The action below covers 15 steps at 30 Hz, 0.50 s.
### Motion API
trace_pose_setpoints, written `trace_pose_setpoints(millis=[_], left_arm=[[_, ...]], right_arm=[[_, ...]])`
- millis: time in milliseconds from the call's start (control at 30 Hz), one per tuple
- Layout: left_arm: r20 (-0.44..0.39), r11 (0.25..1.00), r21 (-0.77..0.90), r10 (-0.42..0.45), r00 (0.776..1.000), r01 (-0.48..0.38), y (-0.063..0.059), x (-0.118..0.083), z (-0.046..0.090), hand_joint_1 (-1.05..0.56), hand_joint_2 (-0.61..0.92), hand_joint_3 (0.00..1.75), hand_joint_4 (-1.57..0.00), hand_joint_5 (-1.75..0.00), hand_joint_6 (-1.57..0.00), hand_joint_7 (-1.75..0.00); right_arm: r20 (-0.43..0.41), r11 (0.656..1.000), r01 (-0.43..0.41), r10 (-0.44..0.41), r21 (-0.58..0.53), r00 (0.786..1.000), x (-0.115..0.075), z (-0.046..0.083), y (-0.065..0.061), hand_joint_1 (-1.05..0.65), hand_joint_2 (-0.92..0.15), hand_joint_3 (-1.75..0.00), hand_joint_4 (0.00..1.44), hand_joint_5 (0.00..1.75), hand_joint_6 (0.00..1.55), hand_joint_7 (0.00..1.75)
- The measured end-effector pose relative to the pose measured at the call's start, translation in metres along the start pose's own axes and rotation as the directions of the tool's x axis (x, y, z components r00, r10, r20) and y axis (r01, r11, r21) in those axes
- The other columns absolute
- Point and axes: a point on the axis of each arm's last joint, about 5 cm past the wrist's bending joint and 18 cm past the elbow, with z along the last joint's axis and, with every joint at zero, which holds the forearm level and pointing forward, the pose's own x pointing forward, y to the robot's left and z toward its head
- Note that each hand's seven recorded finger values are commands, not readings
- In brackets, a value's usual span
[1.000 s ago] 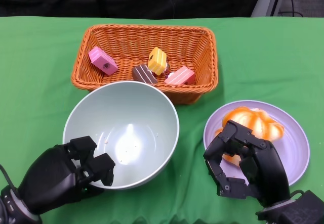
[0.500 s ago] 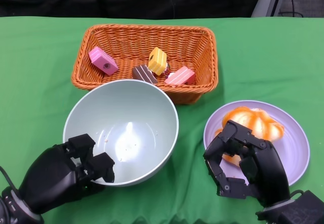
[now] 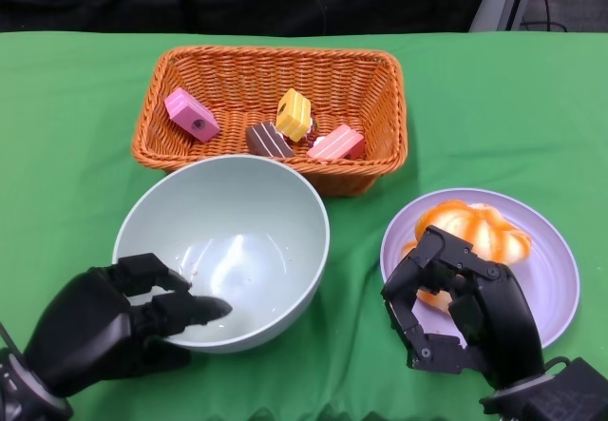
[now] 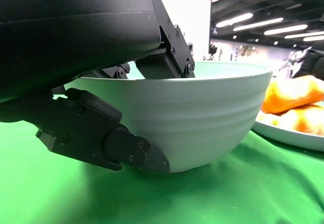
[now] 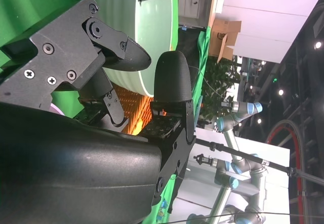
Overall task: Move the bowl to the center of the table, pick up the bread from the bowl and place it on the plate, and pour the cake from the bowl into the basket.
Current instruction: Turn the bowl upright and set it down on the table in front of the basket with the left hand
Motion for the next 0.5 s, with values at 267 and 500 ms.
trace_pose_setpoints(millis=[267,500], left_arm=[[-0.088,0.982,-0.189,0.001,0.996,-0.018,0.008,0.002,0.005,-0.87,0.92,0.14,-0.45,0.0,-0.44,0.0],[-0.115,0.932,-0.354,0.042,0.993,-0.08,0.019,0.01,0.007,-0.81,0.92,0.19,-0.52,-0.04,-0.51,-0.03]], right_arm=[[-0.005,1.0,-0.002,0.002,0.001,1.0,0.0,0.0,0.0,-0.11,-0.43,-1.16,0.79,1.73,0.62,1.44],[-0.006,1.0,-0.003,0.003,0.001,1.0,0.0,0.0,0.0,-0.09,-0.44,-1.15,0.78,1.74,0.62,1.44]])
